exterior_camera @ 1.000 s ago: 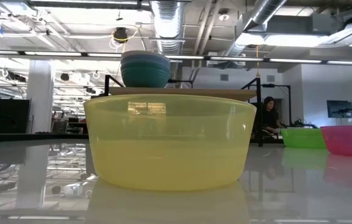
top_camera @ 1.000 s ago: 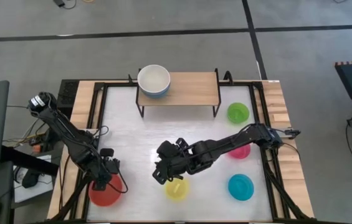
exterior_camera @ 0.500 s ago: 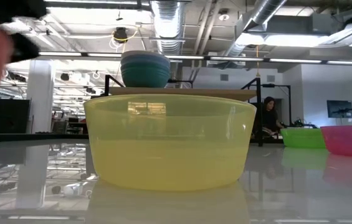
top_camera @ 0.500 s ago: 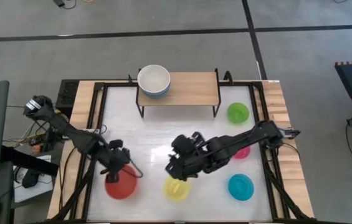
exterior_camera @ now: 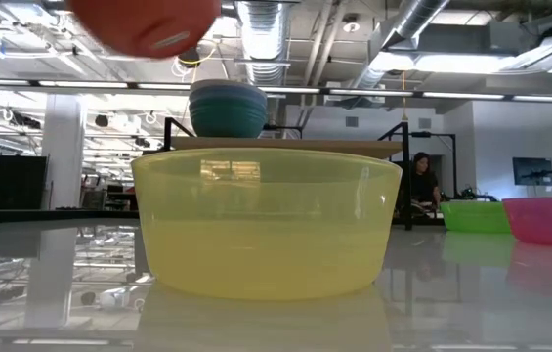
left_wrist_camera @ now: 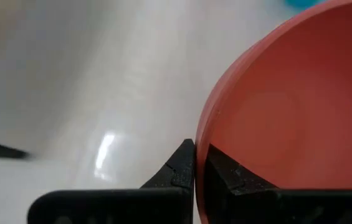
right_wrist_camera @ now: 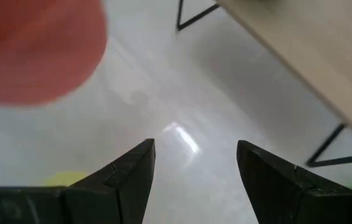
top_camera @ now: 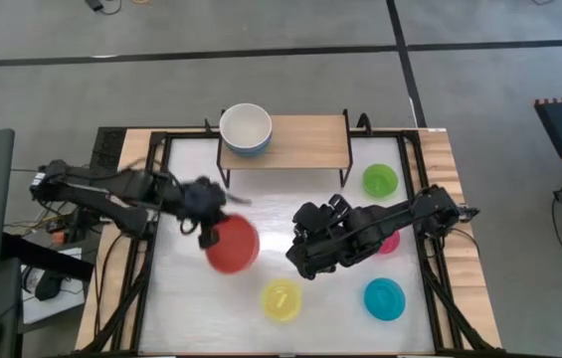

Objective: Place and stack bowls onto a shelf
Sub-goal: Stack the pink bowl on top of the gray bowl on the shelf

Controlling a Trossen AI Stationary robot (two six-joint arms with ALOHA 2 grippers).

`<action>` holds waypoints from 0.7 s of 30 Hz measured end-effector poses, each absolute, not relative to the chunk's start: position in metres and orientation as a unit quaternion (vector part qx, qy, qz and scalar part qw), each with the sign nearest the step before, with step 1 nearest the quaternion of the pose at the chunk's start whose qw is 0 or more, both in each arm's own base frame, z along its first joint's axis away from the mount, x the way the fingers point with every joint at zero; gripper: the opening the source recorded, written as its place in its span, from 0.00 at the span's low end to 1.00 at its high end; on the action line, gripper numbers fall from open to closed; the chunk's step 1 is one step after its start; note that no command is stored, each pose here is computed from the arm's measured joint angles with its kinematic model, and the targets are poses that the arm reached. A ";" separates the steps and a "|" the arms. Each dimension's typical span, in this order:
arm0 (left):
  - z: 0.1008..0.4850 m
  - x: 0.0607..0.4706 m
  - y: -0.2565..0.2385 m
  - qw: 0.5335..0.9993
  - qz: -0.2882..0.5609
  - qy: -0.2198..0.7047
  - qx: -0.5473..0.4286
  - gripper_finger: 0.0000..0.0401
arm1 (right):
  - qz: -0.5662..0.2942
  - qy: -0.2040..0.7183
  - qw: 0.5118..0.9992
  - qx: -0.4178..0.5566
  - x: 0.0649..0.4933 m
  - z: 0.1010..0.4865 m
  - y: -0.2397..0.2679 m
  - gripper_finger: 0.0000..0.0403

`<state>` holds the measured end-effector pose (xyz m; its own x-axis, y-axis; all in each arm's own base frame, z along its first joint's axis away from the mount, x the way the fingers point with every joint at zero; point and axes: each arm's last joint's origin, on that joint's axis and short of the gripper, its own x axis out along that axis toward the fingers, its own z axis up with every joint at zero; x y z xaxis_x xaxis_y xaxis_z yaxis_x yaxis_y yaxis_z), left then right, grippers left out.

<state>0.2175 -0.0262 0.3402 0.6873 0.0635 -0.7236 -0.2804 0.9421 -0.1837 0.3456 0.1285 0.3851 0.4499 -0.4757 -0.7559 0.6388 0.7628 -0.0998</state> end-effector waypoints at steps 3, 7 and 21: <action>0.369 0.218 -0.006 0.920 0.124 0.345 -0.138 0.00 | -0.329 0.409 0.847 0.084 0.340 0.393 0.120 0.63; 0.401 0.215 0.024 0.925 0.184 0.299 -0.145 0.00 | -0.315 0.405 0.856 0.063 0.326 0.412 0.104 0.63; 0.446 0.237 0.154 0.854 0.396 0.293 -0.165 0.00 | -0.302 0.408 0.861 -0.019 0.284 0.458 0.031 0.63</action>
<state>0.2367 0.1542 0.4463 0.5142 0.5805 -0.6313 -0.7736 0.6317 -0.0493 0.2844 0.0314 0.4578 0.4838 -0.5358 -0.6920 0.5051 0.8167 -0.2792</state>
